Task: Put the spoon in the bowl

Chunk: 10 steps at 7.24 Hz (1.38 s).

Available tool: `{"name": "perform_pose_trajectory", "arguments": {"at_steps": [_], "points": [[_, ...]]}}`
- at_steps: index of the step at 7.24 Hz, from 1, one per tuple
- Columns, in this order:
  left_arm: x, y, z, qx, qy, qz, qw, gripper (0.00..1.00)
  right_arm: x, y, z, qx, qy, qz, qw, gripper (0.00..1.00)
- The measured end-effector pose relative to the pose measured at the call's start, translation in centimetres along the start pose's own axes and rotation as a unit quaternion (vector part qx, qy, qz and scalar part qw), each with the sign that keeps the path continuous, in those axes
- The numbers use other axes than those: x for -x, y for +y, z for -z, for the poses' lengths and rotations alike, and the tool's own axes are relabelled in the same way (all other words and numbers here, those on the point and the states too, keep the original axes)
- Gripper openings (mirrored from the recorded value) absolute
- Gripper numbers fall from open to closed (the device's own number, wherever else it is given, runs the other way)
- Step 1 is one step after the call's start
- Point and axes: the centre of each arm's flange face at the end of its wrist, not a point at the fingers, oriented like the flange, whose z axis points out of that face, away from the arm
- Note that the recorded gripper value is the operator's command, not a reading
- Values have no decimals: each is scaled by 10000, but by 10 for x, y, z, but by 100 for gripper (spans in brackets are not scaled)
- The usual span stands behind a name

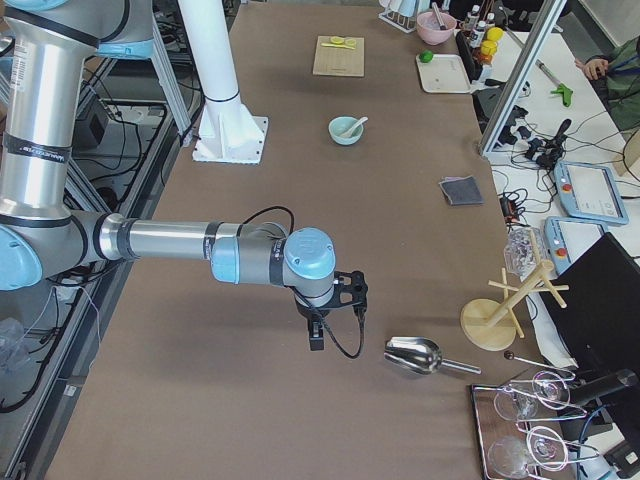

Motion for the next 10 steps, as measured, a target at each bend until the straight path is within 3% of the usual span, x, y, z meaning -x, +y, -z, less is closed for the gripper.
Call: {"name": "perform_pose_trajectory", "arguments": {"at_steps": [2,6,10], "points": [[17,17,4,-36,-146,208,9997,98,-3,3,-4,22,-118,-47,9999,100],[17,18,13,-100,-290,172,9994,98,-8,7,-8,57,-114,-80,9999,100],[15,16,16,-132,-301,145,9994,98,-11,7,-5,65,179,-48,9998,100]]}}
